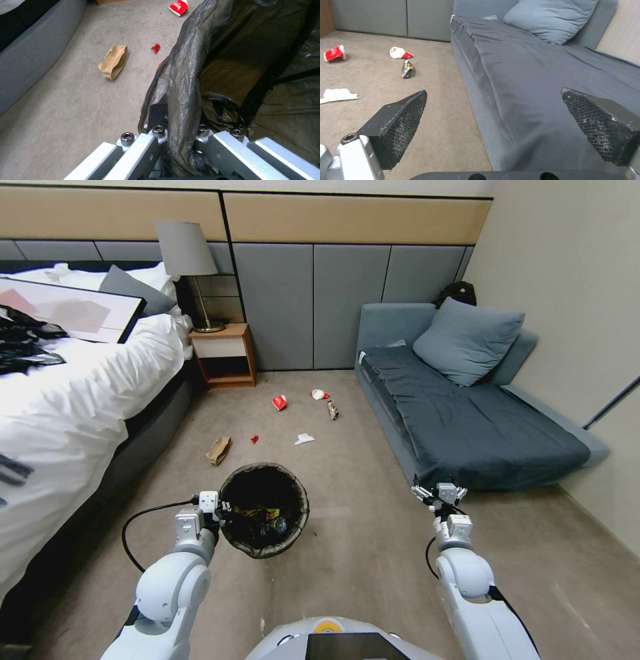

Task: Pick up the trash bin, then pick up the garbage from the floor and place it into the trash bin.

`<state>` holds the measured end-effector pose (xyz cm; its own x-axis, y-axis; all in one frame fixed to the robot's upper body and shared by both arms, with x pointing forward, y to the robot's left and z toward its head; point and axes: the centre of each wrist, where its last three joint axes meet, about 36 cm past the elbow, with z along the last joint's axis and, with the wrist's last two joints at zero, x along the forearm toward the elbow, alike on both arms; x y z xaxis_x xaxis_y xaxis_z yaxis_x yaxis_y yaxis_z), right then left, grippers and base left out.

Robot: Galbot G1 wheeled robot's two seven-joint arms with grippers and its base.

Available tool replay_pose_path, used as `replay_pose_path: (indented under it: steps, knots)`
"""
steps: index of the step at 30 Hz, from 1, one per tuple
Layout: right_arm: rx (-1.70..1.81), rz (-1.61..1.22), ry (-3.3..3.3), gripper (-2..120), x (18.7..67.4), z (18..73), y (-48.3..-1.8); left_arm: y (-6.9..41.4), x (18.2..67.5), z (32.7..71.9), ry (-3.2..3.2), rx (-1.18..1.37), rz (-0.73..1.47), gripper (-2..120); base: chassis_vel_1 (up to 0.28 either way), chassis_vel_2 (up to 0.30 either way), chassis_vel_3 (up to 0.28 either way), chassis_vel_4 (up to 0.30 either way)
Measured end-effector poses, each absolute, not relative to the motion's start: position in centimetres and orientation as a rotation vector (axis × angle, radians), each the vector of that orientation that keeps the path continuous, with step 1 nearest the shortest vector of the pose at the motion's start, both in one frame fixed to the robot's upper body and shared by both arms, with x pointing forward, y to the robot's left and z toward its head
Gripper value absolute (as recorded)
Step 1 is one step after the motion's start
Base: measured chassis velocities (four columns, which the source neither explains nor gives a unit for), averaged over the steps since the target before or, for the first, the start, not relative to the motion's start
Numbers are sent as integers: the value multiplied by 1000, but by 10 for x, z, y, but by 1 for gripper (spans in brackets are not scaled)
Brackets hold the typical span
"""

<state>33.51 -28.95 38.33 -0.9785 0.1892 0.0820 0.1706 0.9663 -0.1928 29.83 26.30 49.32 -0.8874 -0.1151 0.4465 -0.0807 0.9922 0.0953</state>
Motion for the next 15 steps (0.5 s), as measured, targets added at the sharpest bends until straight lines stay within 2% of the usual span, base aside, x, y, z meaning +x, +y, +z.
replay_pose_path:
  steps: [15]
  knots:
    - [-276, 291, -3008, 100, 334, 382, -289, 263, 299, 492, -2666, 142, -99, 0, -162, 147, 151, -136]
